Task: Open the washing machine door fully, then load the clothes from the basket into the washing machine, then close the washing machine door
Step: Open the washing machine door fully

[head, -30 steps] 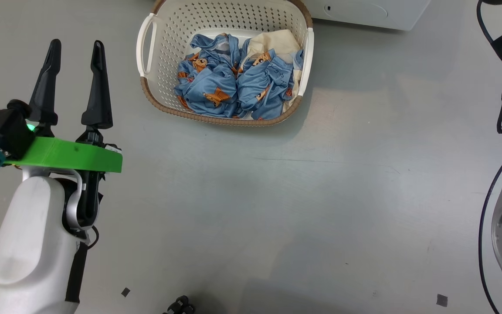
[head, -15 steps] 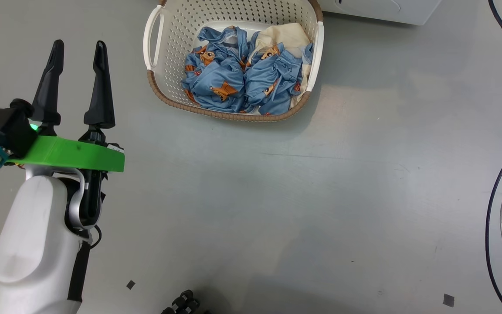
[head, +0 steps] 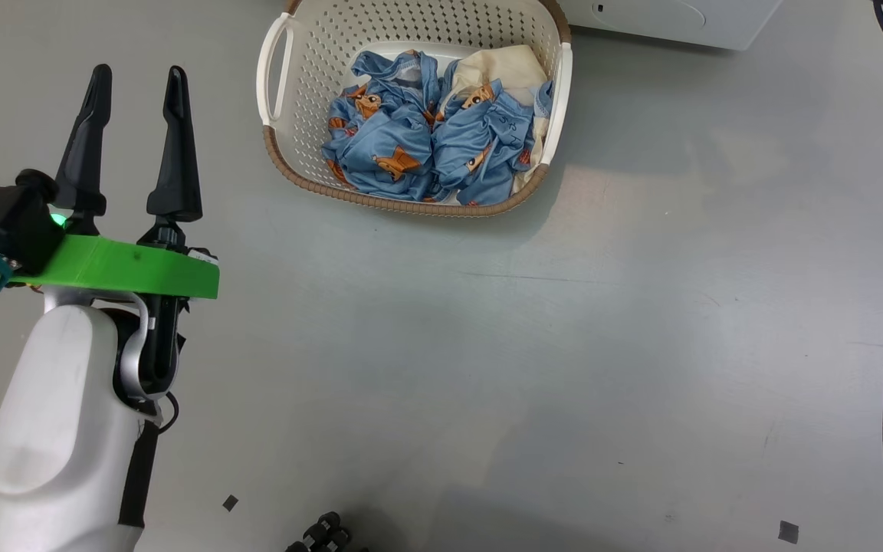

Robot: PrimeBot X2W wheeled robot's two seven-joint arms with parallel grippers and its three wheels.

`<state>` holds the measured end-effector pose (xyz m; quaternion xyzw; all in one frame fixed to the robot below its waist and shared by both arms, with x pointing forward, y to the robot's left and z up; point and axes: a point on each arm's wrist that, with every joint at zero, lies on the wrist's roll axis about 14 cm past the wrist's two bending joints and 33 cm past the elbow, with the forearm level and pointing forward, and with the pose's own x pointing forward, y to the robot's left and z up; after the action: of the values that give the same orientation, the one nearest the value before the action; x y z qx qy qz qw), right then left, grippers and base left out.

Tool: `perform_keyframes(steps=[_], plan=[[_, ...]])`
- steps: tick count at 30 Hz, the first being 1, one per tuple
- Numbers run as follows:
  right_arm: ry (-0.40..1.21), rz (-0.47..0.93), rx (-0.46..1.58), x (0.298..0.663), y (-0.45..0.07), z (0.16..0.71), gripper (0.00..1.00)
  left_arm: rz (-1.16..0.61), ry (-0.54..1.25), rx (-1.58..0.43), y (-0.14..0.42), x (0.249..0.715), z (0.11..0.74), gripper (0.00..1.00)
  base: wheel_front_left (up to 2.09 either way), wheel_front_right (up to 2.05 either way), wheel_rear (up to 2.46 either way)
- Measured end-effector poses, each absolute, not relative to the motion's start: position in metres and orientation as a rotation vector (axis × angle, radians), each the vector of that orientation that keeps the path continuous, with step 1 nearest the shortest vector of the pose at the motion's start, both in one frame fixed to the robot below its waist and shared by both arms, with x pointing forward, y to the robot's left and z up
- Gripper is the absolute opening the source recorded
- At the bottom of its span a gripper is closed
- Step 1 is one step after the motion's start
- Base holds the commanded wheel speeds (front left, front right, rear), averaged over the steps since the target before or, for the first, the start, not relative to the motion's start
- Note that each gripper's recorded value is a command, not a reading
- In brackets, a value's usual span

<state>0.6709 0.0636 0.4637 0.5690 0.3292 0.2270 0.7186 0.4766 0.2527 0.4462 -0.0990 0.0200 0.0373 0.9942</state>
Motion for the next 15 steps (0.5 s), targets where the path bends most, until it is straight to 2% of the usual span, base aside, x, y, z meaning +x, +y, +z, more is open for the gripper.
perform_keyframes(steps=[15], plan=[[0.878, 0.593, 1.216, 0.646, 0.069, 0.459, 0.0, 0.063, 0.014, -0.195, 0.25, 0.479, 0.456, 1.0, 0.0, 0.0, 0.0]])
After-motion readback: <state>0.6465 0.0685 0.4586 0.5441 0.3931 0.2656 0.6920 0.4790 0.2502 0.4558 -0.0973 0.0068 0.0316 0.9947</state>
